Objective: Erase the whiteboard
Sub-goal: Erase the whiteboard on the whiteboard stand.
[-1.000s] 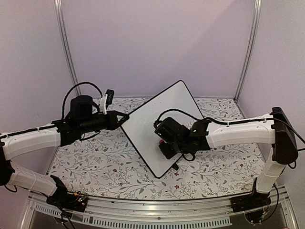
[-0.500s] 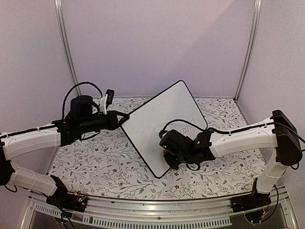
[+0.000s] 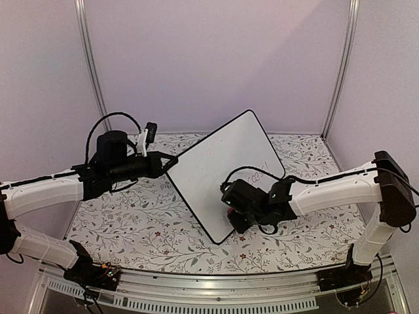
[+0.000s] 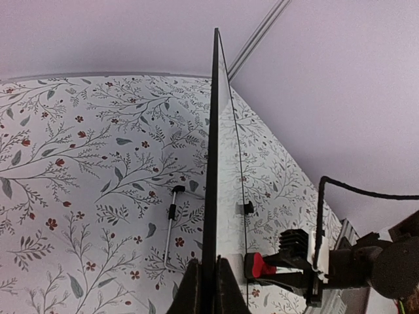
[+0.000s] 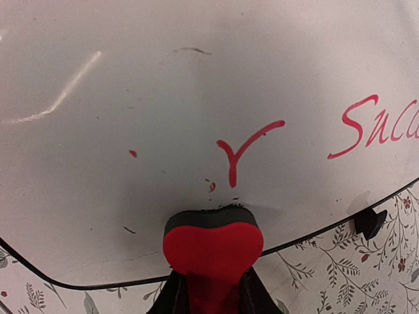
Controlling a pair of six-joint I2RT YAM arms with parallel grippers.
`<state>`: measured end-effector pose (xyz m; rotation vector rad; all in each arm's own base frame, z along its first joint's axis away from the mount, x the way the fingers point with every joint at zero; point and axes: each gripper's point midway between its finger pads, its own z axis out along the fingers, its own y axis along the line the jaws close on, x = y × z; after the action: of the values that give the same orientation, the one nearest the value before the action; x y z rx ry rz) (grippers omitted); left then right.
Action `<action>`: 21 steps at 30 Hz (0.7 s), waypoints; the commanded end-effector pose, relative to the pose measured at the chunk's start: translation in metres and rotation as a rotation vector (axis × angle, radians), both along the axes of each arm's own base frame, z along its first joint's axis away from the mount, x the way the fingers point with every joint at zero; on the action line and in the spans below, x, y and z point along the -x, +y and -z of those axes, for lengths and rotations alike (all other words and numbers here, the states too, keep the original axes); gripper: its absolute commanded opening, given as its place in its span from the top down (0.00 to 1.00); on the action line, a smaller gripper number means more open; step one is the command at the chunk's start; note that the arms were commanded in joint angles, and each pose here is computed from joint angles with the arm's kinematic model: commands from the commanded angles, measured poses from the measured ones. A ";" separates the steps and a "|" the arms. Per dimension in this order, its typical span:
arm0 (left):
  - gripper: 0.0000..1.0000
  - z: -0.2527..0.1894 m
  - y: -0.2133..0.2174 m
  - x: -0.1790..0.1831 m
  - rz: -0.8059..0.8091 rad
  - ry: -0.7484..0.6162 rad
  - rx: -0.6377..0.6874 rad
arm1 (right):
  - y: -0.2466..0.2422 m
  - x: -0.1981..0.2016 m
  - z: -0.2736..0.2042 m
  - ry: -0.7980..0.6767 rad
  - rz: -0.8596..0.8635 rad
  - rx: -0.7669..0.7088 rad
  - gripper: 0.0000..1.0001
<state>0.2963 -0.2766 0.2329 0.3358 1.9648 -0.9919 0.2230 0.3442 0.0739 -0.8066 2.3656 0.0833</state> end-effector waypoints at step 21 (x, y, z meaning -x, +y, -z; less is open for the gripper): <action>1.00 0.004 -0.011 0.009 0.078 -0.038 -0.037 | 0.028 -0.067 -0.075 -0.178 0.051 -0.079 0.78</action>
<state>0.2997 -0.2739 0.2335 0.3191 1.9604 -0.9745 0.2647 0.3730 0.1225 -0.8092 2.2529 0.0278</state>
